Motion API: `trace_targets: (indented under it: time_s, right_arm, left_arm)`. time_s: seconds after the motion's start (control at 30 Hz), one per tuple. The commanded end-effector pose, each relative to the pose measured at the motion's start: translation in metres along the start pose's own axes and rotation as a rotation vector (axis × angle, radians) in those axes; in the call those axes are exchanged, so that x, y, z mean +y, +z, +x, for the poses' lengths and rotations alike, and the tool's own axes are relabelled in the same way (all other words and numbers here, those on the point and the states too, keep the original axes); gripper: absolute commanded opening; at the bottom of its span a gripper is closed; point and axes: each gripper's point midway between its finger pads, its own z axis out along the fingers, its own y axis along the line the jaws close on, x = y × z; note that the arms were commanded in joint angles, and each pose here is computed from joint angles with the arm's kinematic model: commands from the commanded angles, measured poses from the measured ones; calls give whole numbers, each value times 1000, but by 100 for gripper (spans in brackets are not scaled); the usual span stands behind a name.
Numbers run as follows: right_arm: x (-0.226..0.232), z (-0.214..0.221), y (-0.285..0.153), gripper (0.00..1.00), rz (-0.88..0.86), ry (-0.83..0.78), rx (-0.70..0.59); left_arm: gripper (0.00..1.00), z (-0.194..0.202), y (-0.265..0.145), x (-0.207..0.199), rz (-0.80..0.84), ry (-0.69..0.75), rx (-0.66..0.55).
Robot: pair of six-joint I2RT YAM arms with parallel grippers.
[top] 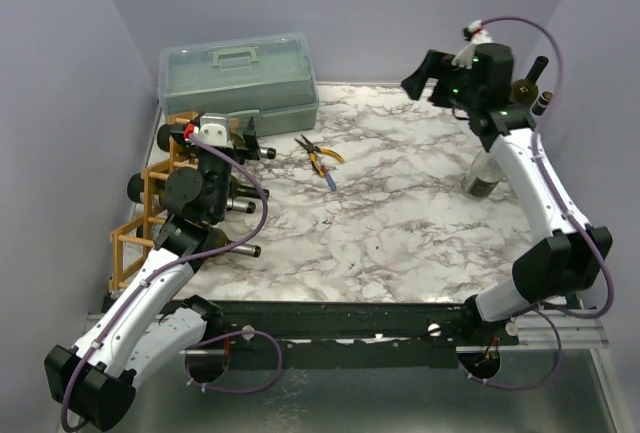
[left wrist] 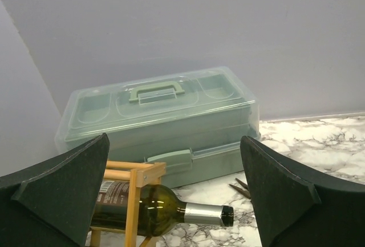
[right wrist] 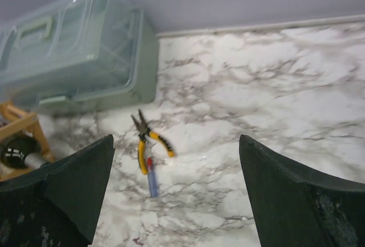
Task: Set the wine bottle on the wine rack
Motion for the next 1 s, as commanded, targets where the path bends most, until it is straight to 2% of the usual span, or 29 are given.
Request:
trace_targets:
  time_s: [0.0,0.17,0.3,0.53,0.63,0.83,0.97]
  right_arm:
    - [-35,-52,-51,93,100,-26,-124]
    - [-103,-105,-100,93,308,48,-262]
    - [-149,-127,-128,96,504,91,-347]
    - [-203,-129,-149,96,694,177,-323]
    - [-219,-128,-144,96,728,177,-307]
    - [-242,-132,-108,96,713,145,-269]
    - [-271,-140,-92,93,793,136,-269]
  left_arm:
    - [98,-2,2,-8,35,-31,-13]
    - [98,1,3,-8,33,-27,-4]
    - [98,1,3,-8,29,-28,-3]
    - [98,6,4,-13,37,-32,11]
    - [98,5,3,-18,49,-35,10]
    - [98,5,0,-27,71,-25,12]
    - [98,5,-1,-29,80,-28,11]
